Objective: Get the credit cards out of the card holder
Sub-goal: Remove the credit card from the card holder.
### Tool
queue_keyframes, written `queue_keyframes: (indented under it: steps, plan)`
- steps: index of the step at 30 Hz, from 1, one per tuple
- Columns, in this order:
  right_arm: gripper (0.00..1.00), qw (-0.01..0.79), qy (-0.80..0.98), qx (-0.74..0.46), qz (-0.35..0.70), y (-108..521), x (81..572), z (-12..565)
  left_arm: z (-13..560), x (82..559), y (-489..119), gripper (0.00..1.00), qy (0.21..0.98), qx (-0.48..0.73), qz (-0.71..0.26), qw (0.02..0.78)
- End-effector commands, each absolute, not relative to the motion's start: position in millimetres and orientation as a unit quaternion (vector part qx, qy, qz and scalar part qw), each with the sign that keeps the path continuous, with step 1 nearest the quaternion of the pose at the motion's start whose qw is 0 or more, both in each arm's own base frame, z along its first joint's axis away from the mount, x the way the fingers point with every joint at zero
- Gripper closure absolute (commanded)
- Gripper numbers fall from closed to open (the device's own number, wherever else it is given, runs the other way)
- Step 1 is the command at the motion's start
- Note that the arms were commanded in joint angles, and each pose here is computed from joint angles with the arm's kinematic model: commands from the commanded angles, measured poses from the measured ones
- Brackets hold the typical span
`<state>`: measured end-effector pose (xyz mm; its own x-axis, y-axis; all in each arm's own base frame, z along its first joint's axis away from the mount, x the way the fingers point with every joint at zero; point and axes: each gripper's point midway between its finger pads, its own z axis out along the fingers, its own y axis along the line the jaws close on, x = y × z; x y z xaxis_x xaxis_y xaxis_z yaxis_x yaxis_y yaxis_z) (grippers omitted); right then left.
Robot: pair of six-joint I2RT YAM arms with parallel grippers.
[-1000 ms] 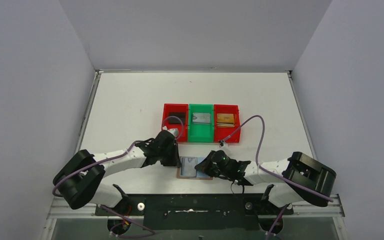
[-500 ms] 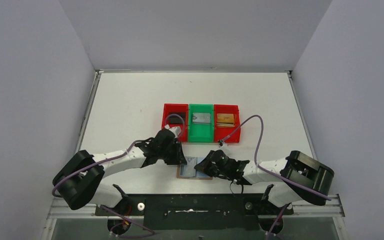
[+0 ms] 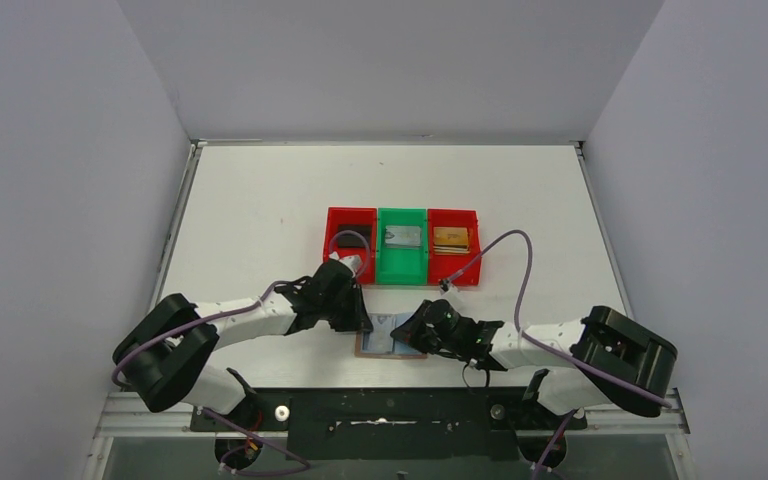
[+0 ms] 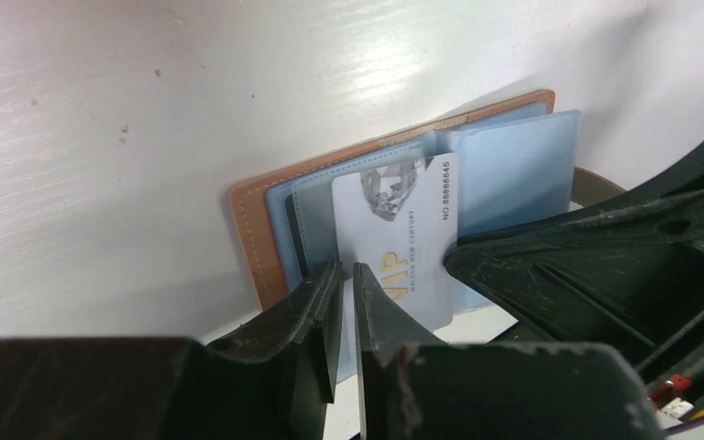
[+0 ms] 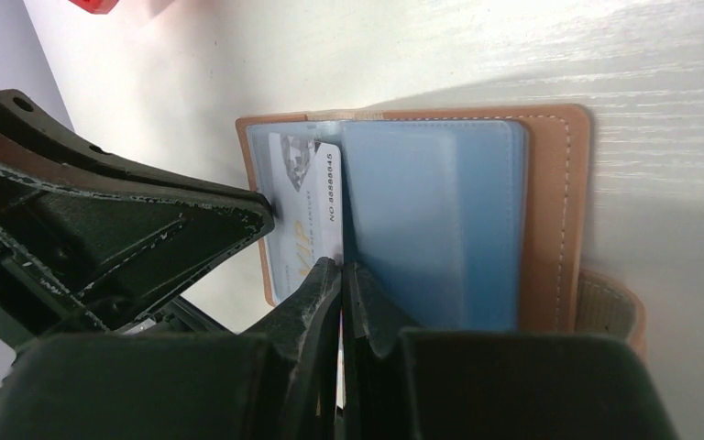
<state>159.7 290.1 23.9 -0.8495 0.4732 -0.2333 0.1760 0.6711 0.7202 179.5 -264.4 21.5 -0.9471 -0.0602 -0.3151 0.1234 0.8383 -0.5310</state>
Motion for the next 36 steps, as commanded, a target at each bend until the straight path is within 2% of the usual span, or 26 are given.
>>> queue_keyframes:
  steps: [1,9,16,22,27,31,36]
  plan:
    - [0.99,0.225,0.884,0.199,0.359,281,168,30,-12,165,-224,0.89,0.970,0.010,-0.194,0.143]
    - [0.98,0.234,0.879,0.216,0.356,269,167,30,-19,162,-220,0.92,0.974,0.020,-0.180,0.138]
    - [0.76,0.227,0.871,0.220,0.377,277,168,28,-12,162,-228,0.93,0.970,0.046,-0.196,0.137]
    - [0.73,0.219,0.878,0.213,0.370,282,168,20,-8,163,-232,0.93,0.968,0.054,-0.201,0.141]
    - [0.83,0.220,0.877,0.211,0.371,283,168,20,-10,160,-232,0.93,0.969,0.058,-0.197,0.136]
    - [0.95,0.232,0.869,0.202,0.388,286,172,29,-10,160,-232,0.93,0.969,0.057,-0.197,0.137]
    - [1.00,0.236,0.868,0.204,0.386,284,172,32,-3,166,-233,0.90,0.969,0.052,-0.193,0.148]
